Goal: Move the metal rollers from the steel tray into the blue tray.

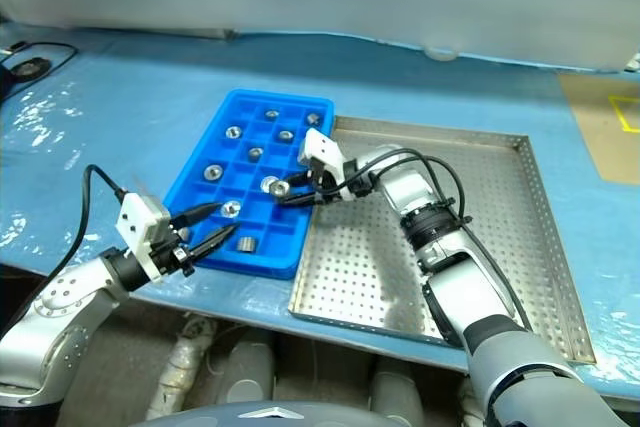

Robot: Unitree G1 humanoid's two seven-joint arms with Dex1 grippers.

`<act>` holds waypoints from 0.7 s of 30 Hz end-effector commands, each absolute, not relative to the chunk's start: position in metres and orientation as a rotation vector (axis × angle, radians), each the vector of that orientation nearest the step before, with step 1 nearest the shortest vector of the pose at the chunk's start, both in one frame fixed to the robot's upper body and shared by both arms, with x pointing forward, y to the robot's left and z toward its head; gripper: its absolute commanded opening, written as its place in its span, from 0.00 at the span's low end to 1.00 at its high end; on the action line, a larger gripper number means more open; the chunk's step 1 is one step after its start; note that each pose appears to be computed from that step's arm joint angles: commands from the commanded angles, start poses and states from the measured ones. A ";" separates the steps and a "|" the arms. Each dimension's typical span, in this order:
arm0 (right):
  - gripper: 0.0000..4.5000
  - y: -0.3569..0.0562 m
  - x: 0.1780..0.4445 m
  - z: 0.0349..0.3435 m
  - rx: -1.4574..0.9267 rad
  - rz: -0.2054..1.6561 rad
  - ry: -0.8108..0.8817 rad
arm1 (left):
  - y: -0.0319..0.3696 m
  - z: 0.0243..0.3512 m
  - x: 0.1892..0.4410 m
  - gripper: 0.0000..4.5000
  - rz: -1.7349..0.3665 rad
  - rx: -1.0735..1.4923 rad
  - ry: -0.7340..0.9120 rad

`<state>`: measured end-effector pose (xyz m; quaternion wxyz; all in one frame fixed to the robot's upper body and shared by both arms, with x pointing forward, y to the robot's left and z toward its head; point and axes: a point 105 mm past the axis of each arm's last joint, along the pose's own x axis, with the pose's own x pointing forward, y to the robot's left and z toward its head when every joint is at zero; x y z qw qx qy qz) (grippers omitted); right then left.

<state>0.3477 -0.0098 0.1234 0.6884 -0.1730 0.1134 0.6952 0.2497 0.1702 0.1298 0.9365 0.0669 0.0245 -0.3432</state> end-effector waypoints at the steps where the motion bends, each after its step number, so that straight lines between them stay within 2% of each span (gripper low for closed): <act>1: 0.36 -0.008 0.346 0.126 -0.453 1.601 0.232 | 0.171 0.145 0.244 0.61 -0.688 0.161 -0.001; 17: 0.36 -0.020 0.349 0.124 -0.458 1.580 0.238 | 0.169 0.137 0.248 0.61 -0.713 0.161 0.008; 18: 0.52 -0.022 0.349 0.125 -0.457 1.578 0.236 | 0.168 0.137 0.249 0.61 -0.718 0.160 0.007; 21: 0.73 -0.024 0.349 0.127 -0.459 1.574 0.232 | 0.167 0.137 0.250 0.61 -0.726 0.161 0.005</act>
